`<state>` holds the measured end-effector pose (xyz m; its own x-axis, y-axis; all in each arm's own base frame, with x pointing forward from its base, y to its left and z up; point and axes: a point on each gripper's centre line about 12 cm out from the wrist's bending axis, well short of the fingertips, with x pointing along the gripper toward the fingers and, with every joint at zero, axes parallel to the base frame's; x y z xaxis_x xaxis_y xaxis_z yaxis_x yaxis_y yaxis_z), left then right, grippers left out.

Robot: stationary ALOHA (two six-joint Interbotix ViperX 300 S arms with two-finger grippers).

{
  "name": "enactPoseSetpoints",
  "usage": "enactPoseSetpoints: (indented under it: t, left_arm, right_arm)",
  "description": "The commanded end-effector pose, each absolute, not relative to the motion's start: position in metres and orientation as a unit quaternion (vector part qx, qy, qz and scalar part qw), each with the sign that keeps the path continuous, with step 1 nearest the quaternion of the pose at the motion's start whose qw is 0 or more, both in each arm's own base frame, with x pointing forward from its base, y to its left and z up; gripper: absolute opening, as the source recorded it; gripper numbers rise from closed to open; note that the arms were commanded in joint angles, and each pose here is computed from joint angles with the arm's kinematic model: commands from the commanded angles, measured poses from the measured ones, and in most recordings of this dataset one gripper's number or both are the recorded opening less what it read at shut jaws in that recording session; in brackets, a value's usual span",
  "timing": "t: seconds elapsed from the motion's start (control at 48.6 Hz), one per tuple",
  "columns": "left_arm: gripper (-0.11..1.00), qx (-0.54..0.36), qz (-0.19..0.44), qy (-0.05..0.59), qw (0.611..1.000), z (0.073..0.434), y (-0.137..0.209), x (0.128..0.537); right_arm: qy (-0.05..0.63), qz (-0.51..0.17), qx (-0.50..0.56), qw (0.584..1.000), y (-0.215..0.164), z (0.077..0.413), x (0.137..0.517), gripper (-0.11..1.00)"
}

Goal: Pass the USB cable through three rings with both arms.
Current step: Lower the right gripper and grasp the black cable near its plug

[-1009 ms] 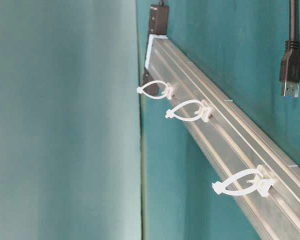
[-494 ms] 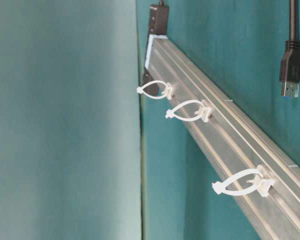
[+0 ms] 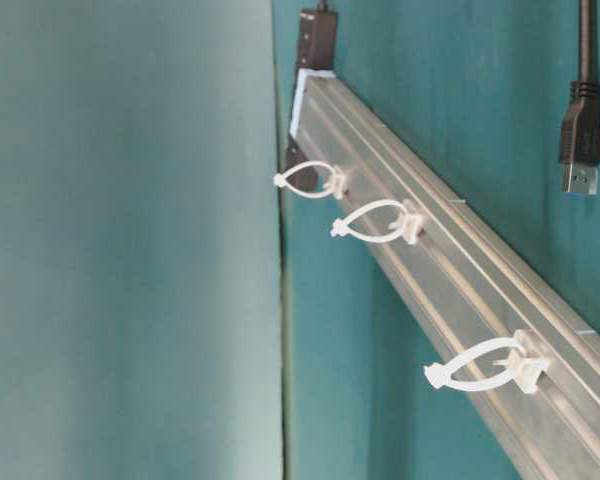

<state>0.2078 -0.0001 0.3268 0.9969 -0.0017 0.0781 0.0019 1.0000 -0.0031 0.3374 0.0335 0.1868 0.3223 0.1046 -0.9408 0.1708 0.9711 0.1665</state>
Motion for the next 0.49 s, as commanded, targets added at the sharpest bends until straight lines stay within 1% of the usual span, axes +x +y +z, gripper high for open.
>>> enactPoseSetpoints:
  t: [0.0, 0.062, 0.124, 0.185, 0.309, 0.371, 0.412, 0.473]
  left_arm:
    - [-0.01, -0.001, 0.0, -0.054, 0.999, 0.338, 0.001, 0.209]
    - [-0.01, -0.001, 0.0, -0.054, 0.999, 0.338, 0.001, 0.209]
    - [-0.01, -0.002, 0.0, -0.053, 0.999, 0.338, 0.001, 0.209]
    - [-0.01, -0.002, -0.001, -0.054, 0.999, 0.338, 0.0, 0.209]
    - [-0.01, -0.002, 0.0, -0.054, 0.999, 0.338, 0.001, 0.209]
    - [-0.01, -0.002, -0.001, -0.051, 0.999, 0.337, 0.0, 0.209]
    - [-0.01, -0.002, 0.0, -0.053, 0.999, 0.337, 0.001, 0.209]
    - [-0.01, -0.002, -0.001, -0.052, 0.999, 0.337, 0.0, 0.209]
  right_arm:
    - [0.595, -0.02, 0.111, 0.796, 0.034, 0.175, 0.345, 0.03]
    - [0.601, -0.022, 0.111, 0.791, 0.034, 0.169, 0.348, 0.09]
    - [0.609, -0.023, 0.11, 0.786, 0.034, 0.162, 0.349, 0.18]
    - [0.612, -0.023, 0.109, 0.783, 0.034, 0.158, 0.35, 0.34]
    - [0.618, -0.024, 0.102, 0.779, 0.035, 0.151, 0.35, 0.7]
    - [0.62, -0.023, 0.088, 0.779, 0.036, 0.148, 0.349, 0.84]
    - [0.62, -0.021, 0.077, 0.78, 0.038, 0.147, 0.349, 0.87]
    - [0.62, -0.017, 0.06, 0.782, 0.04, 0.144, 0.35, 0.85]
